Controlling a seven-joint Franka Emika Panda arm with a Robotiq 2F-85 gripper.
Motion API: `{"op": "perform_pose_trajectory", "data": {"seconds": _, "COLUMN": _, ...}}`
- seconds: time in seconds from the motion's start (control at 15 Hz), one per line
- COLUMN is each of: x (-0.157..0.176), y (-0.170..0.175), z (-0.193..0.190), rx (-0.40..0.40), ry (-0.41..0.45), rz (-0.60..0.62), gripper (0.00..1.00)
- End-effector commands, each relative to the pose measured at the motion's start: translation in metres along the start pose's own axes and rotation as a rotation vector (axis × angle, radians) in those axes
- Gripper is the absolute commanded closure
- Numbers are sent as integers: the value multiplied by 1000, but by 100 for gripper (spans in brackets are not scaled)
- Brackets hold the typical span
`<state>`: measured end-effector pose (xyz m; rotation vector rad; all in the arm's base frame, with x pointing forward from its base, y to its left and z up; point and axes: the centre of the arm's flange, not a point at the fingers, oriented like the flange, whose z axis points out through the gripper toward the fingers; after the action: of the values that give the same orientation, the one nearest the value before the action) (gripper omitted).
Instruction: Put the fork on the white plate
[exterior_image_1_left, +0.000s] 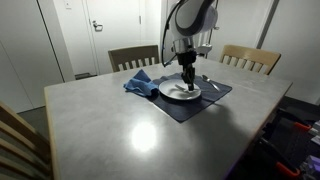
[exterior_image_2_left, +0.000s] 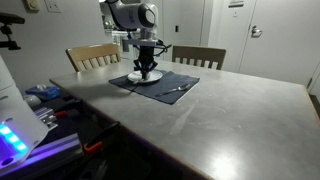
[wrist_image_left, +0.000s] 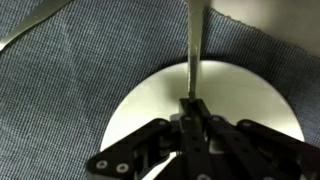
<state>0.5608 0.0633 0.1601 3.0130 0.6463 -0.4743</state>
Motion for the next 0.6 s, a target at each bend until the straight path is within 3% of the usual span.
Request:
{"op": "perform_pose_trajectory", "data": {"seconds": 0.0, "x": 9, "y": 2, "z": 3, "rx": -7, "ry": 2, "rz": -29, "gripper": 98}}
{"op": "perform_pose_trajectory", "data": {"seconds": 0.53, "x": 10, "y": 9, "z": 0, "rx": 1, "ry": 7, "rz": -30, "gripper": 98}}
